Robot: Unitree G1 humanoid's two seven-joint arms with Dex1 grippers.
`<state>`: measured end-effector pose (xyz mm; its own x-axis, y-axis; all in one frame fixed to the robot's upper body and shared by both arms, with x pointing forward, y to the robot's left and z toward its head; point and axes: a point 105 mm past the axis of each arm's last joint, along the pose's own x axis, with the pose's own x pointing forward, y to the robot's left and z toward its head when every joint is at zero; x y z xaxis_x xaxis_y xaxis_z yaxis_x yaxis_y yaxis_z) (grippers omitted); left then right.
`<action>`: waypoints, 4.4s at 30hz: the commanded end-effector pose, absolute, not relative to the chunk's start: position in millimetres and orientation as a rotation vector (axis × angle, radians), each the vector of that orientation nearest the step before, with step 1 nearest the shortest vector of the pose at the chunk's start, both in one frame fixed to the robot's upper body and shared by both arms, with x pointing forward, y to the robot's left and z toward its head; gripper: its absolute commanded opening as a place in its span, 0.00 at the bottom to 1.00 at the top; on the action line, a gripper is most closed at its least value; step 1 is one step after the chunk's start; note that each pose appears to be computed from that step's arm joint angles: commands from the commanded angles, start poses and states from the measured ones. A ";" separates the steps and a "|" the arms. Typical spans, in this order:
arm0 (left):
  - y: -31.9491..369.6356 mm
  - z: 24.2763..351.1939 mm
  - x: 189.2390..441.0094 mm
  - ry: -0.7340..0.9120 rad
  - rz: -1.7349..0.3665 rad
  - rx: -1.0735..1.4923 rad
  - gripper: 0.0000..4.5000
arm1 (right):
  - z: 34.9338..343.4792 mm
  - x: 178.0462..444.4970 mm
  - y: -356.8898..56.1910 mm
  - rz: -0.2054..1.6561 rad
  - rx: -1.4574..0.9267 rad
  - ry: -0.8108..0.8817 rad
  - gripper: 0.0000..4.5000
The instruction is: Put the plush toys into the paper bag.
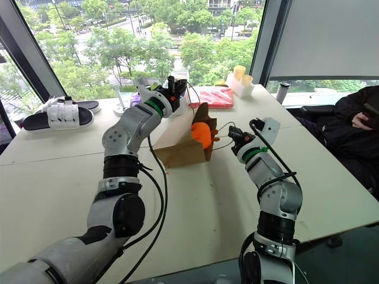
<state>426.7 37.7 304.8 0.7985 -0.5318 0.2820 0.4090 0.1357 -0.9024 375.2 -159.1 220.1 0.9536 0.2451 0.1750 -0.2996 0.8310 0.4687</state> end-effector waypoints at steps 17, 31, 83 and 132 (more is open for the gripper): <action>60.7 308.7 437.5 0.076 -0.741 -1.221 0.00 | 318.0 337.9 -138.0 0.510 0.556 -0.340 0.01; 68.5 348.2 416.7 0.063 -0.836 -1.223 0.00 | 344.1 317.4 -142.6 0.584 0.849 -0.379 0.01; 64.2 191.1 384.0 0.149 -0.925 -0.286 1.00 | 190.7 319.0 -207.1 0.301 0.406 -0.045 0.24; 8.4 193.5 347.9 -0.066 -1.041 0.058 1.00 | 174.2 310.1 -163.8 0.402 0.327 0.044 0.01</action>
